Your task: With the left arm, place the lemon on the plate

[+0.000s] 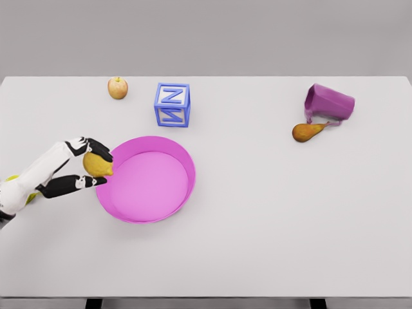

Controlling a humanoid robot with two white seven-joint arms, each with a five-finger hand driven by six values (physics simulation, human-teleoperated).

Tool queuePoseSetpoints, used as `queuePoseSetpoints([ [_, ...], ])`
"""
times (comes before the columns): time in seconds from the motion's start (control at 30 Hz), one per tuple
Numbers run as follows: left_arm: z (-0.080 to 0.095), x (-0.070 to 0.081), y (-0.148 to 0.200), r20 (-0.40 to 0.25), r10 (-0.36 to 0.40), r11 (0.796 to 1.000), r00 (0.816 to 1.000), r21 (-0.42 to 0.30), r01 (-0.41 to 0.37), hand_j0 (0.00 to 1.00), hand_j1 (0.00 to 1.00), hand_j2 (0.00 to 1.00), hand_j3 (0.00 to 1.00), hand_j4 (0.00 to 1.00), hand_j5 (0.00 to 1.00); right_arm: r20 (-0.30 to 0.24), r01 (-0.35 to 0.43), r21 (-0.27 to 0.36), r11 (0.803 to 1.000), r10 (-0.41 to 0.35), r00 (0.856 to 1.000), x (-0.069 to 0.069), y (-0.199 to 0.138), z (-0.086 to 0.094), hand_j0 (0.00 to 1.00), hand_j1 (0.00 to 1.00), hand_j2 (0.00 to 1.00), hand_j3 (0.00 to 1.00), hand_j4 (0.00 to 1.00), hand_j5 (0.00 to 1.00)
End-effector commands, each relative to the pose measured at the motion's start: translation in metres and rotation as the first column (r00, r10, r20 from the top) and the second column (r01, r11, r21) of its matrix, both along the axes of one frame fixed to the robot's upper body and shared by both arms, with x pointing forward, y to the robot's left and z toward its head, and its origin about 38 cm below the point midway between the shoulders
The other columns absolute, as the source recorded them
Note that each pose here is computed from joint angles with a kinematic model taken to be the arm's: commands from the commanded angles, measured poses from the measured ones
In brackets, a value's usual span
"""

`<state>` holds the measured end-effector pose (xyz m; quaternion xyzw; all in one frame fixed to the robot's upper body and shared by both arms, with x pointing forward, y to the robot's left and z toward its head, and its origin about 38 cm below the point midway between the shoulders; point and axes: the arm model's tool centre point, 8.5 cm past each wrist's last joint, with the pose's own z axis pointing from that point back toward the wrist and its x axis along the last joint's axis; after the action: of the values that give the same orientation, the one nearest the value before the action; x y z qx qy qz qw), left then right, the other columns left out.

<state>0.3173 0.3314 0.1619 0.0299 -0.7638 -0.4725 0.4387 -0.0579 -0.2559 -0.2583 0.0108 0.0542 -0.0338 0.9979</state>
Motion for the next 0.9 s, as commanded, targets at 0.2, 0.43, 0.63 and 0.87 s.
queuePoseSetpoints([
  [0.2, -0.005, 0.005, -0.029, -0.001, -0.059, 0.997, 0.998, -0.049, 0.059, 0.51, 0.51, 0.51, 0.51, 0.51, 0.51, -0.001, 0.0, 0.001, 1.0, 0.0, 1.0, 0.0, 0.0, 0.0, 1.0, 1.0, 1.0, 1.0, 1.0, 1.0],
  [0.43, -0.006, 0.007, -0.036, 0.005, -0.076, 0.996, 0.997, -0.046, 0.076, 0.95, 0.95, 0.95, 0.95, 0.95, 0.95, -0.001, 0.0, 0.001, 1.0, 0.0, 1.0, 0.0, 0.0, 0.0, 1.0, 1.0, 1.0, 1.0, 1.0, 1.0],
  [0.63, 0.011, 0.005, -0.035, 0.047, -0.087, 0.995, 0.995, -0.037, 0.088, 1.0, 1.0, 1.0, 1.0, 1.0, 1.0, -0.001, 0.0, 0.001, 1.0, 0.0, 1.0, 0.0, 0.0, 0.0, 1.0, 1.0, 1.0, 1.0, 1.0, 1.0],
  [0.87, 0.049, 0.011, 0.015, 0.125, -0.006, 0.997, 0.992, 0.082, -0.004, 1.0, 1.0, 1.0, 1.0, 1.0, 1.0, -0.001, 0.0, 0.001, 1.0, 0.0, 1.0, 0.0, 0.0, 0.0, 1.0, 1.0, 1.0, 1.0, 1.0, 1.0],
])
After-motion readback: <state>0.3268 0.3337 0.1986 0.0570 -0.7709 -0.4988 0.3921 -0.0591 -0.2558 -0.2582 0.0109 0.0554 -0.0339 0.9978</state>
